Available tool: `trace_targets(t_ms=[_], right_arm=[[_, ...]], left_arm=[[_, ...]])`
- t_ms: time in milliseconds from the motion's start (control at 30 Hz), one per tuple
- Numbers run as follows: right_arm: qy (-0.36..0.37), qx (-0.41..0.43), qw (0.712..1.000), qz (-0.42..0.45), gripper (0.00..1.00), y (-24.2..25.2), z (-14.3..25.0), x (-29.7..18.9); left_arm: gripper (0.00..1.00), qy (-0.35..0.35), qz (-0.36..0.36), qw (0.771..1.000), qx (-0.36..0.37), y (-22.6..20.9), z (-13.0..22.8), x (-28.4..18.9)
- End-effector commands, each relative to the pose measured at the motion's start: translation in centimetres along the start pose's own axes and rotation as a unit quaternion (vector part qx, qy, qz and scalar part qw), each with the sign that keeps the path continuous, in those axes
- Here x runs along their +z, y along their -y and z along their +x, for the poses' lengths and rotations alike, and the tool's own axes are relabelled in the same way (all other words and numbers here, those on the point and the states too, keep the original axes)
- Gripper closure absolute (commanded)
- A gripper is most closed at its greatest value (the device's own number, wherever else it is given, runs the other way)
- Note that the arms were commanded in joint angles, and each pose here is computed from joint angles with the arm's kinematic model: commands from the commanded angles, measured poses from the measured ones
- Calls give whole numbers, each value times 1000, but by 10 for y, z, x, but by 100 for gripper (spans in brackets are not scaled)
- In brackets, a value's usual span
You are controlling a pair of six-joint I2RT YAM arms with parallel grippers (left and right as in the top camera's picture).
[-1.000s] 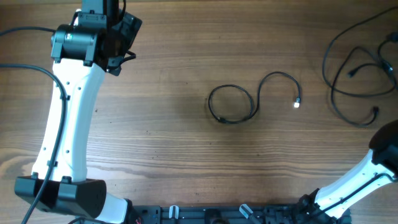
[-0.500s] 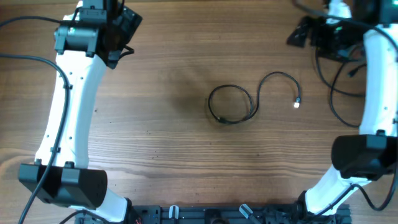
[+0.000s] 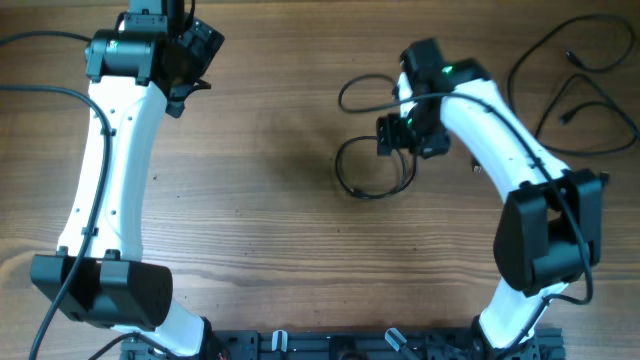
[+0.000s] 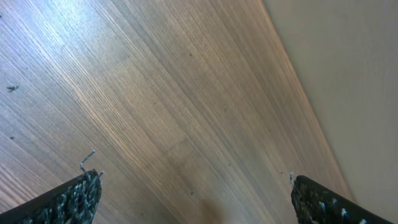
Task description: Untangle cables
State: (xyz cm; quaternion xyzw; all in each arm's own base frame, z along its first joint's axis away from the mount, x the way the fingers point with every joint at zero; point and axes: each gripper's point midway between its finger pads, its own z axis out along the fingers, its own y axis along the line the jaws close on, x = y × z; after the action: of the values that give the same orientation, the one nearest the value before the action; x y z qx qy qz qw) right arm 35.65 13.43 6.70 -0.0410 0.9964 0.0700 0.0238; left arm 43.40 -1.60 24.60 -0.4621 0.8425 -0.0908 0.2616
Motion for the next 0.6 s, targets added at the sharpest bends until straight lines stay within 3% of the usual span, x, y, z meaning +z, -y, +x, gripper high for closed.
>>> trace_targets(t_ms=[0,200,300,467,500,567], right_arm=[[16,10,998,64,23,18,5,24],[39,35,994,98,28,37,13,56],[40,43,994,97,37,39,15,61],[29,45,994,99,69,42,27,71],[28,58,993,99,92,43,29,72],[37,76,992,95,96,41,23,66]], left_arm=[[0,-4,-10,1000,10,-4,3,7],[0,-4,-10,1000,9,-4,3,7],[0,-4,-10,1000,9,-4,3,7],[0,-4,-10,1000,9,-4,3,7],[0,-4,-10,1000,9,-4,3,7],[0,-4,-10,1000,9,-4,3,7]])
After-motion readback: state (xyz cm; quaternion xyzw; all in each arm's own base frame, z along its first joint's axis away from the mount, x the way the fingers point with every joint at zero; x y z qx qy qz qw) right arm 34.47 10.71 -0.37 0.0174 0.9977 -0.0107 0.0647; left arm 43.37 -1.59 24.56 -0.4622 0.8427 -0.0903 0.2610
